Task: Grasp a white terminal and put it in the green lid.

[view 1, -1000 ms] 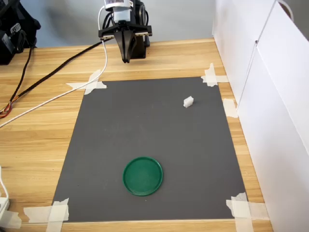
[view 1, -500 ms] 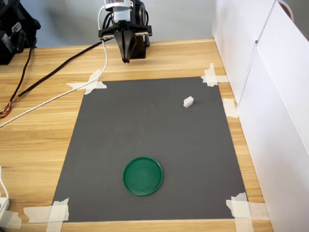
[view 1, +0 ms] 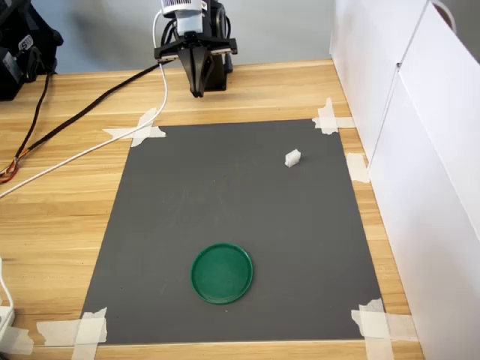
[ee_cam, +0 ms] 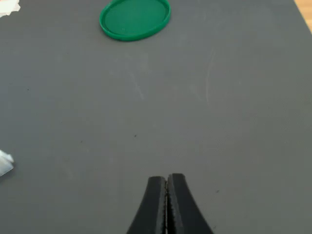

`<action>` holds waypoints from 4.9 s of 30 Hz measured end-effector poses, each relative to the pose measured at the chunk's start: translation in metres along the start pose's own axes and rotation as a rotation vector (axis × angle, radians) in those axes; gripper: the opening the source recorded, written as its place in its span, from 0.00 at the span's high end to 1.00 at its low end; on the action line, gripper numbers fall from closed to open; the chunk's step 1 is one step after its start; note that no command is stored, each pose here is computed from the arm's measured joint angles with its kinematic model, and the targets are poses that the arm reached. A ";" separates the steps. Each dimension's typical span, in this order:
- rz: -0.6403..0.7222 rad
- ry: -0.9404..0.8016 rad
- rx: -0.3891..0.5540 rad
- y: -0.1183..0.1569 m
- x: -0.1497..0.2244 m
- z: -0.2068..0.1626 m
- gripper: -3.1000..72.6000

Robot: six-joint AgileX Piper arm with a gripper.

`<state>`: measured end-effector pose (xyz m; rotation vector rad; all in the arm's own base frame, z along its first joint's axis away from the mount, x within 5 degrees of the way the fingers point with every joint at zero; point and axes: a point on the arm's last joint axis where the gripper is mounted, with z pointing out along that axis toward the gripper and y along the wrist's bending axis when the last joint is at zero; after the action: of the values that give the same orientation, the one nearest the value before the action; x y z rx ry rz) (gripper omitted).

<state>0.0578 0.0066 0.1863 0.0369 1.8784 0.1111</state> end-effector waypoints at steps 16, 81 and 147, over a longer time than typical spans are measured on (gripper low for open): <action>0.058 0.190 0.004 0.003 -0.078 0.037 0.99; -1.089 0.798 -0.776 0.147 -0.141 0.134 0.20; -1.037 0.949 -0.720 0.155 -0.043 0.207 0.08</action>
<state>0.2635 0.1697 0.1794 -1.7049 2.4007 0.0793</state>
